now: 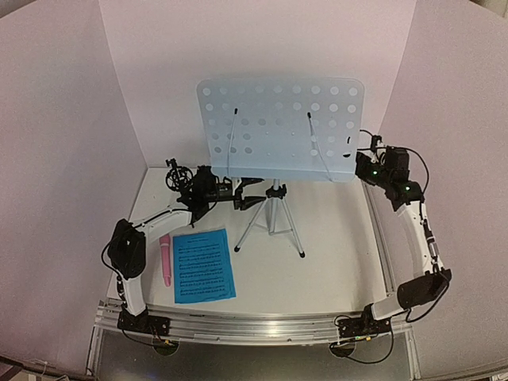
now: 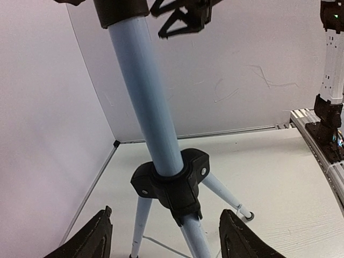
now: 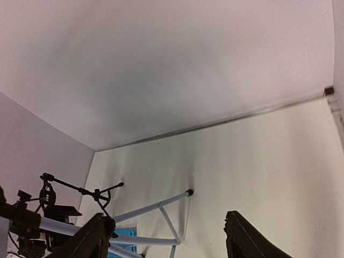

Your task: Set up the instrument practice props

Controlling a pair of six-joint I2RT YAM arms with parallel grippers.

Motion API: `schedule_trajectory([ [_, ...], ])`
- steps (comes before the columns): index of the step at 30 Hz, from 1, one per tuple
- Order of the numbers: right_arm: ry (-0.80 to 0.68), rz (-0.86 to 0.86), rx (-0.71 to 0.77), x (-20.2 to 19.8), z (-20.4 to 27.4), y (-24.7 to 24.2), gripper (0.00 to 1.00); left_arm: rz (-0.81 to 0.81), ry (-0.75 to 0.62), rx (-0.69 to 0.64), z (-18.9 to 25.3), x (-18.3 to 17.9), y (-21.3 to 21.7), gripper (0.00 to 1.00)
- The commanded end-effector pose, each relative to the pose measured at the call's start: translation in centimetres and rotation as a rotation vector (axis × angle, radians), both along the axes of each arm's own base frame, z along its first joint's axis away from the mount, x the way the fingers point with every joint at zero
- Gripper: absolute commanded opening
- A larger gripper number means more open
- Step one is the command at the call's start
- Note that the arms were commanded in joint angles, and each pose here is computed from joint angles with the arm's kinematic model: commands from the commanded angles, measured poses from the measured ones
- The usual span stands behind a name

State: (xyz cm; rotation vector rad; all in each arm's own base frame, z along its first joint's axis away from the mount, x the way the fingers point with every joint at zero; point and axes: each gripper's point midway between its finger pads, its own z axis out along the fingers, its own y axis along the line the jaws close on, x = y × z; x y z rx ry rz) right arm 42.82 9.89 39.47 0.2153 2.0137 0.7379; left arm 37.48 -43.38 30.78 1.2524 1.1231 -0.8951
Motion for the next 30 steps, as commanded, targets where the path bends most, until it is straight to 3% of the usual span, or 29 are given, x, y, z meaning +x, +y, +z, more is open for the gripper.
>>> schedule_trajectory([
  [1, -0.308, 0.012, -0.154, -4.0, 9.8, -1.6, 0.74, 0.027, -0.048, 0.011, 2.4, -1.1, 1.8, 0.7],
  [10, -0.593, 0.142, -0.212, -9.2, 18.9, 0.1, 0.77, 0.078, 0.002, 0.088, 1.8, -2.3, 4.2, 0.8],
  [14, -0.646, 0.189, -0.206, -10.7, 20.4, 0.8, 0.77, 0.106, 0.029, 0.153, 0.6, -3.0, 5.5, 0.84],
  [18, -0.691, 0.372, -0.162, -12.5, 20.8, 3.4, 0.76, 0.145, 0.068, 0.212, -0.4, -3.5, 6.7, 0.86],
  [25, -0.602, 0.416, -0.099, -8.5, 18.6, 4.2, 0.69, 0.165, 0.16, 0.293, -2.0, -5.1, 8.8, 0.9],
  [30, -0.604, 0.501, -0.06, -8.5, 18.2, 5.4, 0.54, 0.165, 0.174, 0.296, -2.6, -6.1, 9.5, 0.91],
])
